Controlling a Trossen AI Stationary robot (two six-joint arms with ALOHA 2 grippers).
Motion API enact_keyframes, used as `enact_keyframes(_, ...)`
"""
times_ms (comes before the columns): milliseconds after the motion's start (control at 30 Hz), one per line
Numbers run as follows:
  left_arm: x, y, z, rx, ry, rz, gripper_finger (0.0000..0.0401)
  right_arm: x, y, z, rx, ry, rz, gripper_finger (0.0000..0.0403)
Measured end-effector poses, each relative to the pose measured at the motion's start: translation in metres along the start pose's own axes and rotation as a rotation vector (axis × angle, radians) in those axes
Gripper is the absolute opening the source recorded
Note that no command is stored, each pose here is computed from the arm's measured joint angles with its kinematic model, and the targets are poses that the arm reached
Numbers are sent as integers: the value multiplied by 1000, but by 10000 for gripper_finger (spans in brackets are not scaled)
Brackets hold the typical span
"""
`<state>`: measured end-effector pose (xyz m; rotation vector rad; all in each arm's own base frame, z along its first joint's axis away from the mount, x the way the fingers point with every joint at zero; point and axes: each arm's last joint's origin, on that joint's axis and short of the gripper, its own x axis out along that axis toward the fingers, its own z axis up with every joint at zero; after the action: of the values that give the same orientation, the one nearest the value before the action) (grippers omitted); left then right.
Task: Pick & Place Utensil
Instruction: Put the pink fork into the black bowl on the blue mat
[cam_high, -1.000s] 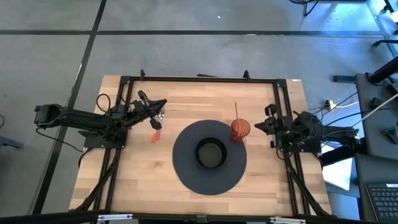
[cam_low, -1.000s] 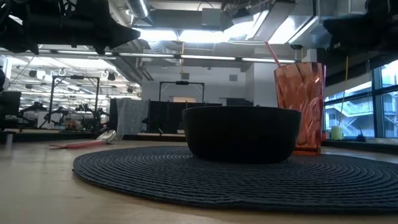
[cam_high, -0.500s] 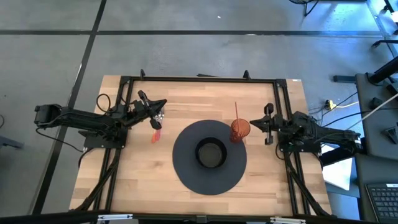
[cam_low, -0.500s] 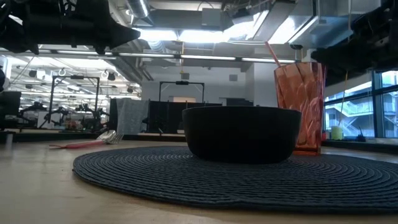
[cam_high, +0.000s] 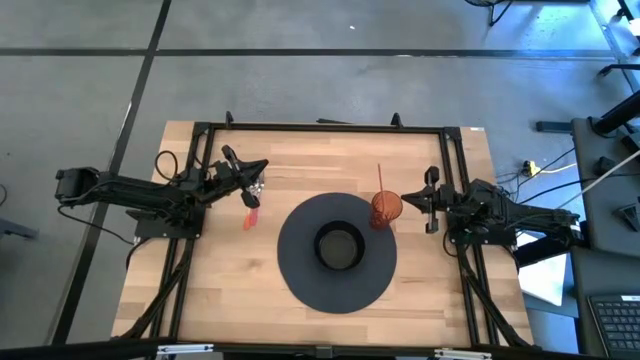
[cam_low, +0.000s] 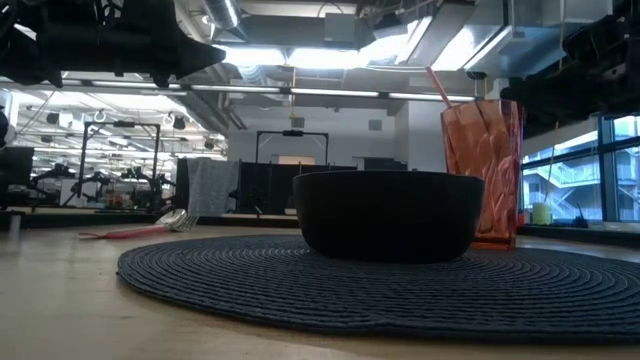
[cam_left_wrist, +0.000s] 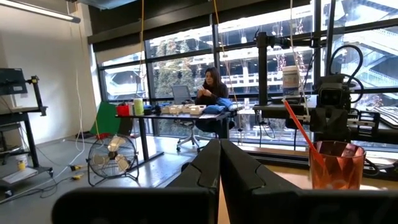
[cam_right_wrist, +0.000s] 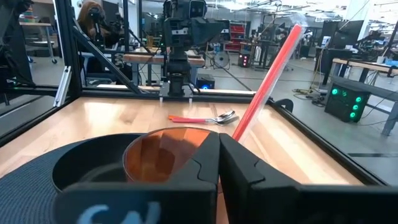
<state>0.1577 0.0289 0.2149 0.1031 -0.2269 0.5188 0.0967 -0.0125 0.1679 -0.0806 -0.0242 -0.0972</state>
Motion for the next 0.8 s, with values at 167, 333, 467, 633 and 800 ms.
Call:
enact_keyframes(167,0,0,0,0,0,0,4,0,0,0,0,0,0,10)
enact_keyframes(333,0,0,0,0,0,0,4,0,0,0,-1,0,0,10)
enact_keyframes(467,0,0,0,2,4,0,4,0,0,0,2,0,0,11)
enact_keyframes(633,0,0,-5,20,50,3,4,0,0,0,19,0,0,11)
enact_keyframes(800,0,-1,-6,20,62,-10,4,0,0,0,13,0,-1,11)
